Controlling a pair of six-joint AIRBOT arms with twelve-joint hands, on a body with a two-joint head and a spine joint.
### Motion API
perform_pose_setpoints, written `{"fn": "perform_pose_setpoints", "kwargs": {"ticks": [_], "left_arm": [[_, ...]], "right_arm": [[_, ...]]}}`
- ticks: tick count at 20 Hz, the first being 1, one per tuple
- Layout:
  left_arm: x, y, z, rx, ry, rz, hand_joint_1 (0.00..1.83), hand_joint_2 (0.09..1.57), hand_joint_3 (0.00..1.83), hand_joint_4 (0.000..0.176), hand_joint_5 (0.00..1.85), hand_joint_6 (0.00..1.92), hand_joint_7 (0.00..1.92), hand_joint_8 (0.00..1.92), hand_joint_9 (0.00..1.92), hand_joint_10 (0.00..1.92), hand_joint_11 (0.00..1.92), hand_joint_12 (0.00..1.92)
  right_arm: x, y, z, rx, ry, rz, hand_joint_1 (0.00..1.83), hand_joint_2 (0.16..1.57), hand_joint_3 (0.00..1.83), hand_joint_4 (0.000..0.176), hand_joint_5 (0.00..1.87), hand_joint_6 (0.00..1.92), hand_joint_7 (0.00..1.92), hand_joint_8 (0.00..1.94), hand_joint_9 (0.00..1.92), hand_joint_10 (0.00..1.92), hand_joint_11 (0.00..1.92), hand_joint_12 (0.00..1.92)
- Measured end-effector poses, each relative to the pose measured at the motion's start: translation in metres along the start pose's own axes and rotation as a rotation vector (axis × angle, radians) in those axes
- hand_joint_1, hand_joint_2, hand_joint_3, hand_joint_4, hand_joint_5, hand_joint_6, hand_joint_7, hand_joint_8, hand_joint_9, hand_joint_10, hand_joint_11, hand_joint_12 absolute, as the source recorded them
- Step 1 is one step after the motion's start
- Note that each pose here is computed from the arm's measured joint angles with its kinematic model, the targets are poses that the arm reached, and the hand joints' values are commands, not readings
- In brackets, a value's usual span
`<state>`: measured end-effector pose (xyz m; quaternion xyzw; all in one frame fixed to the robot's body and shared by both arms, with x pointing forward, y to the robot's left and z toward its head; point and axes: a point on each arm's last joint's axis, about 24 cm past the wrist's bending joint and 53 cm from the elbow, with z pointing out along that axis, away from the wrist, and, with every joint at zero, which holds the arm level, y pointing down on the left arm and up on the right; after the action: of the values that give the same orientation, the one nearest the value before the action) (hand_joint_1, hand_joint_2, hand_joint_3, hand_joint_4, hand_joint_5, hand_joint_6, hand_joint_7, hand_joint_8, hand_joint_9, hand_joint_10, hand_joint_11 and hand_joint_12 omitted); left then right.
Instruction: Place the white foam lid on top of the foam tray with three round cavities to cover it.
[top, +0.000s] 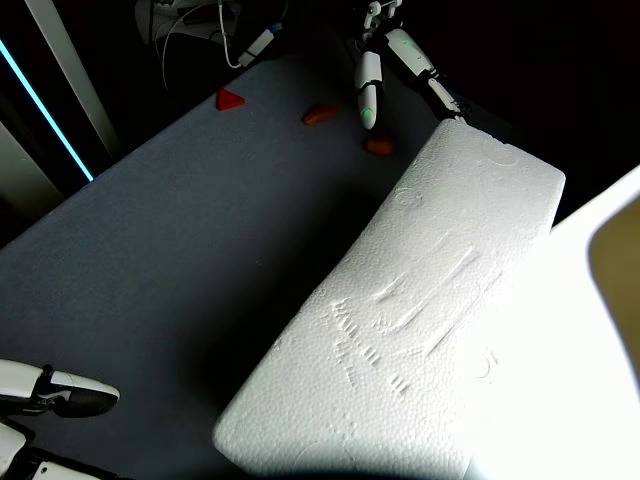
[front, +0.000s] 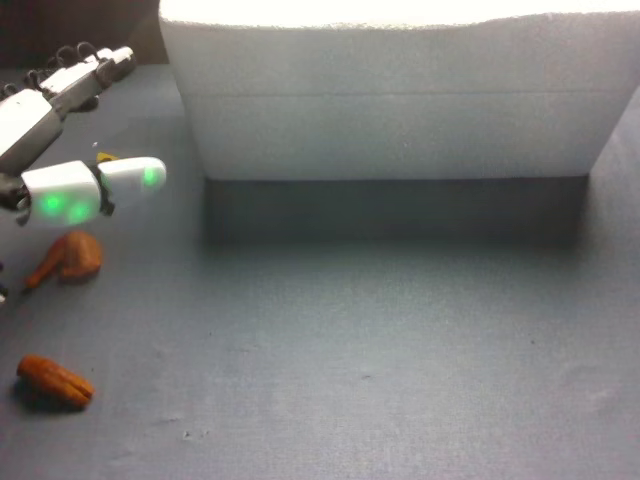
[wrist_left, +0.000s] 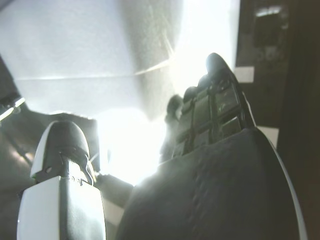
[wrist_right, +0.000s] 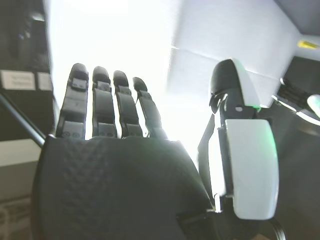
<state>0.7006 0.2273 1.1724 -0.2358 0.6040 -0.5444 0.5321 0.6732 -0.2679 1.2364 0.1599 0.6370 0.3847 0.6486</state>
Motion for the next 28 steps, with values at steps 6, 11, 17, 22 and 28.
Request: {"fn": "perform_pose_setpoints", "kwargs": {"ticks": [6, 11, 17, 22, 28], "left_arm": [[0.007, -0.028, -0.022, 0.079, 0.04, 0.015, 0.43, 1.19, 0.02, 0.0, 0.14, 0.02, 0.06, 0.02, 0.02, 0.01, 0.0, 0.0], [0.032, -0.055, -0.034, 0.164, 0.115, 0.012, 0.42, 1.21, 0.0, 0.0, 0.19, 0.0, 0.14, 0.0, 0.11, 0.01, 0.0, 0.49], [0.065, -0.075, -0.038, 0.233, 0.217, -0.023, 0.37, 1.22, 0.0, 0.0, 0.15, 0.0, 0.11, 0.0, 0.11, 0.0, 0.0, 0.47], [0.094, -0.08, -0.031, 0.262, 0.294, -0.06, 0.34, 1.22, 0.0, 0.0, 0.15, 0.0, 0.09, 0.0, 0.11, 0.0, 0.0, 0.41], [0.102, -0.085, -0.026, 0.275, 0.319, -0.073, 0.34, 1.25, 0.0, 0.0, 0.17, 0.0, 0.12, 0.0, 0.14, 0.01, 0.0, 0.77]], "right_arm": [[0.024, 0.022, -0.023, -0.073, 0.053, -0.001, 0.32, 1.33, 0.0, 0.0, 0.0, 0.0, 0.03, 0.0, 0.1, 0.04, 0.0, 1.22], [0.047, 0.054, -0.044, -0.183, 0.124, -0.003, 0.3, 1.31, 0.0, 0.0, 0.0, 0.0, 0.0, 0.0, 0.03, 0.02, 0.0, 0.87], [0.065, 0.081, -0.055, -0.275, 0.168, 0.043, 0.29, 1.19, 0.0, 0.0, 0.0, 0.0, 0.0, 0.0, 0.0, 0.0, 0.0, 0.42], [0.079, 0.087, -0.057, -0.298, 0.204, 0.08, 0.32, 1.28, 0.02, 0.0, 0.0, 0.0, 0.0, 0.0, 0.0, 0.0, 0.0, 0.24], [0.081, 0.09, -0.058, -0.314, 0.213, 0.088, 0.29, 1.28, 0.0, 0.069, 0.0, 0.0, 0.0, 0.0, 0.0, 0.0, 0.0, 0.0]]}}
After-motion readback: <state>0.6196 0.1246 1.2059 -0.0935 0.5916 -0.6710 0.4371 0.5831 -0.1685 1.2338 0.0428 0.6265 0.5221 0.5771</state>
